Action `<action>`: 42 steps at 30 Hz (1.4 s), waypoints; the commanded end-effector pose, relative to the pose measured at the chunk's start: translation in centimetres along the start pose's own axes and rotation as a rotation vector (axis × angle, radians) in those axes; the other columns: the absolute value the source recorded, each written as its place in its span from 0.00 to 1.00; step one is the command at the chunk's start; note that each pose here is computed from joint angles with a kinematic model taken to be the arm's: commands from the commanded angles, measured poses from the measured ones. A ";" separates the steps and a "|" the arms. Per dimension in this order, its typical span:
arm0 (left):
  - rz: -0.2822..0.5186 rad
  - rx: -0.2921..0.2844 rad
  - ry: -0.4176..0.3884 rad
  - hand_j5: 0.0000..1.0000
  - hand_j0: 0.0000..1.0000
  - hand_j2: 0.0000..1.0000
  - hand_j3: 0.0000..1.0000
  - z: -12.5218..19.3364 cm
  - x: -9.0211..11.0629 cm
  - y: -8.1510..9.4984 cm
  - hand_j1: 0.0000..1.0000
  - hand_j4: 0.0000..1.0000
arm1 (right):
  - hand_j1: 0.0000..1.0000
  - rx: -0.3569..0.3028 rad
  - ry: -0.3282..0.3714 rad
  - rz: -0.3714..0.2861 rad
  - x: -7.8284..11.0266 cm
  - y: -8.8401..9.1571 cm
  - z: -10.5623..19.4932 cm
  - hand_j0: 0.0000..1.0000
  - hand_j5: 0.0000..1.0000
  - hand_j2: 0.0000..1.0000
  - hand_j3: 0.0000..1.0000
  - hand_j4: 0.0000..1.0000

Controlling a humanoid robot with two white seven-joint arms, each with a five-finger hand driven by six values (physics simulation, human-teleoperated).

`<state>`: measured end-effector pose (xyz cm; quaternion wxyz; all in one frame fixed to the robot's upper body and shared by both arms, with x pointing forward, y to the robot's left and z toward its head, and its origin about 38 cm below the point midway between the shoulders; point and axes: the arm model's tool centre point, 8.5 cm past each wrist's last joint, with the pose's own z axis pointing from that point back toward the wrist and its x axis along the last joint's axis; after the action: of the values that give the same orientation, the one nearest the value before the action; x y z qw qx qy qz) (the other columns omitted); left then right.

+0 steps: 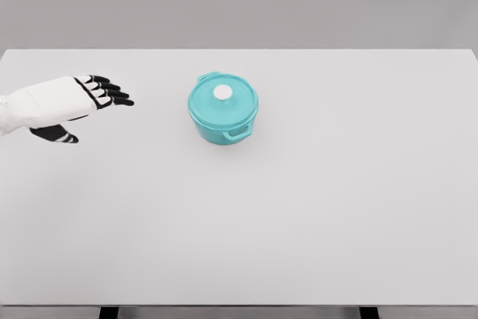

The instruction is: Open the lid of the pot with left arm

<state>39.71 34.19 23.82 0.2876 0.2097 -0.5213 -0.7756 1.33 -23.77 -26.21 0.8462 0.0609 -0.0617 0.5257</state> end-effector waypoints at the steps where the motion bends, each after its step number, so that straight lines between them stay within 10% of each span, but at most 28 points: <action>1: 0.005 -0.009 -0.014 1.00 1.00 1.00 1.00 -0.8 0.5 -0.5 1.00 1.00 | 1.00 0.000 0.000 -0.001 0.0 0.0 0.0 1.00 1.00 1.00 1.00 1.00; 8: -0.006 0.006 -0.027 1.00 1.00 1.00 1.00 -1.2 0.8 0.1 1.00 1.00 | 1.00 0.003 0.005 -0.002 -0.2 0.1 0.0 1.00 1.00 1.00 1.00 1.00; 13: -0.056 0.056 -0.041 1.00 1.00 1.00 1.00 -1.6 0.1 4.2 1.00 1.00 | 1.00 0.003 0.006 -0.002 -0.2 0.1 0.0 1.00 1.00 1.00 1.00 1.00; 15: 0.017 -0.052 0.012 1.00 1.00 1.00 1.00 -4.1 -4.2 3.2 1.00 1.00 | 1.00 0.004 0.005 -0.002 -0.2 0.2 0.0 1.00 1.00 1.00 1.00 1.00; 18: -0.083 -0.166 -0.135 1.00 1.00 1.00 1.00 -11.2 -0.8 5.0 1.00 1.00 | 1.00 0.003 0.006 -0.002 -0.2 0.2 0.0 1.00 1.00 1.00 1.00 1.00; 23: -0.229 -0.120 -0.282 1.00 1.00 1.00 1.00 -16.7 4.9 11.0 1.00 1.00 | 1.00 0.003 0.006 -0.002 -0.2 0.1 0.0 1.00 1.00 1.00 1.00 1.00; 42: -0.194 -0.143 -0.314 0.94 0.94 0.94 0.94 -20.0 6.3 10.3 0.94 0.94 | 1.00 0.003 0.006 -0.002 -0.2 0.1 0.0 1.00 1.00 1.00 1.00 1.00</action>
<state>49.67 13.67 26.49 0.1356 0.1204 -0.4837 -0.8563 1.10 -23.90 -26.21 0.8468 0.0607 -0.0585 0.5252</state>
